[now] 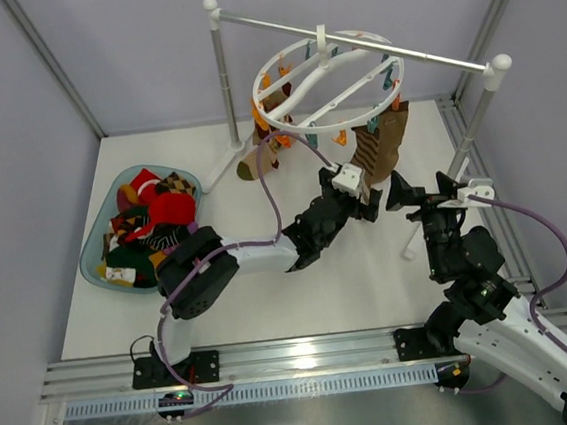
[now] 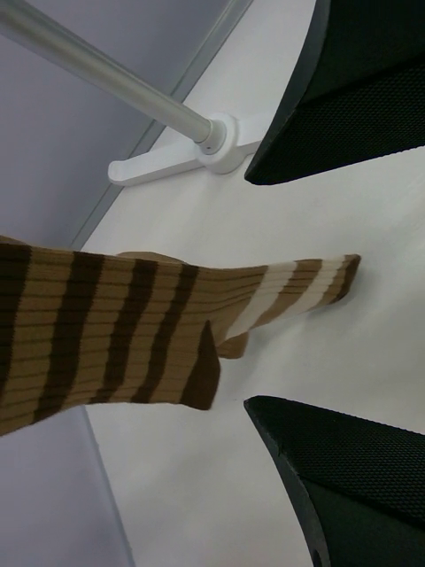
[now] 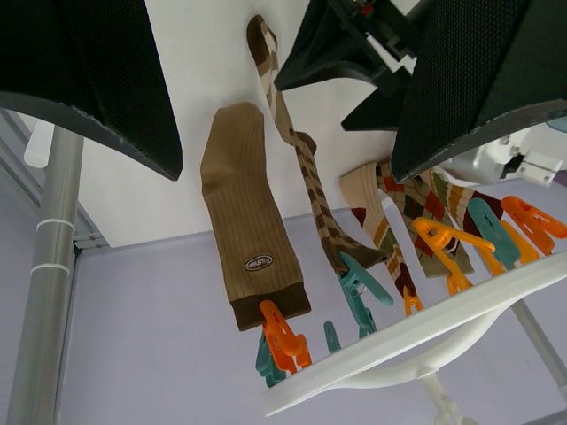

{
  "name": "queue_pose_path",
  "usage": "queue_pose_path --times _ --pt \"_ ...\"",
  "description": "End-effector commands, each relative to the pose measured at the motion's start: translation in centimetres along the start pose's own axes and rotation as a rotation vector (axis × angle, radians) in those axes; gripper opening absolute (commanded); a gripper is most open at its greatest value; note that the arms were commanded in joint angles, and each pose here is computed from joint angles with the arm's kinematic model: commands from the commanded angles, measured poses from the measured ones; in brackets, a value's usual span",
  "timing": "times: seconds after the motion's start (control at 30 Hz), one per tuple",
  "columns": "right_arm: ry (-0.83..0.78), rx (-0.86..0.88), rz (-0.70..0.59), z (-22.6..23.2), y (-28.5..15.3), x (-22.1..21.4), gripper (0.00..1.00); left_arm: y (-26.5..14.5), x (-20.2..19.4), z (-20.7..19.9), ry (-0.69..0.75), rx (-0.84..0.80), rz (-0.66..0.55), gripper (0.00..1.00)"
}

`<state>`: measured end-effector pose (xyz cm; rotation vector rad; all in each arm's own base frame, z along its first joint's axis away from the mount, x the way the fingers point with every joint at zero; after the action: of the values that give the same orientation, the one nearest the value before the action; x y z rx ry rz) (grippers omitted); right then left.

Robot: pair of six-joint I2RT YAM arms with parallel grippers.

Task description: Remove the socks clipped to the hanger

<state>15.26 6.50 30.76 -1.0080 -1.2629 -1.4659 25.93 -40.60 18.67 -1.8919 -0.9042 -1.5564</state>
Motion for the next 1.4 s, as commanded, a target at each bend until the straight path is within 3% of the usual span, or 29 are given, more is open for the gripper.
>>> queue_pose_path --times 0.0,0.37,0.57,0.6,0.67,0.7,0.73,0.9,1.1,1.37 --pt "0.034 -0.016 -0.025 0.0 0.2 0.2 1.0 2.9 2.8 -1.3 -0.006 -0.008 -0.139 1.0" --pt "0.021 0.007 -0.005 0.7 0.7 -0.3 1.0 7.6 -0.1 0.6 -0.044 0.11 -0.143 1.0" --pt "0.026 0.017 -0.013 0.6 0.5 -0.2 1.0 7.3 -0.7 1.2 -0.013 0.141 -0.176 0.58" --pt "0.026 0.026 -0.015 0.6 0.5 -0.2 1.0 7.2 -0.6 1.2 -0.011 0.141 -0.178 0.4" --pt "0.024 0.048 -0.014 0.8 0.5 -0.2 1.0 6.9 -0.6 1.3 0.003 0.138 -0.171 0.2" --pt "0.024 0.051 -0.017 0.8 0.5 0.0 1.0 6.7 -0.6 1.3 0.003 0.132 -0.17 0.04" --pt "0.025 0.052 -0.015 0.8 0.5 0.0 1.0 6.5 0.2 1.3 -0.006 0.127 -0.192 0.0" --pt "0.025 0.088 -0.025 1.2 0.7 0.5 1.0 3.5 0.6 2.2 -0.035 0.125 -0.253 0.0" --pt "0.021 0.142 -0.044 3.3 2.7 3.3 1.0 1.3 1.0 2.7 -0.027 0.118 -0.245 0.0" --pt "-0.131 0.165 0.078 8.3 8.6 2.2 1.0 -0.5 2.0 3.0 -0.023 0.098 -0.259 0.0"
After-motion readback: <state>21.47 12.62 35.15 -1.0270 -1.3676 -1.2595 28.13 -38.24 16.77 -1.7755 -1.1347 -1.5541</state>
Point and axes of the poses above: each gripper's point midway between its finger pads, its own y axis out along the fingers, its own z axis along the line the jaws close on, x = y × z, the point moved 10 cm from there along -y, back along the fingers, and after that the axes turned 6 degrees about -y, right-handed, at the moved point
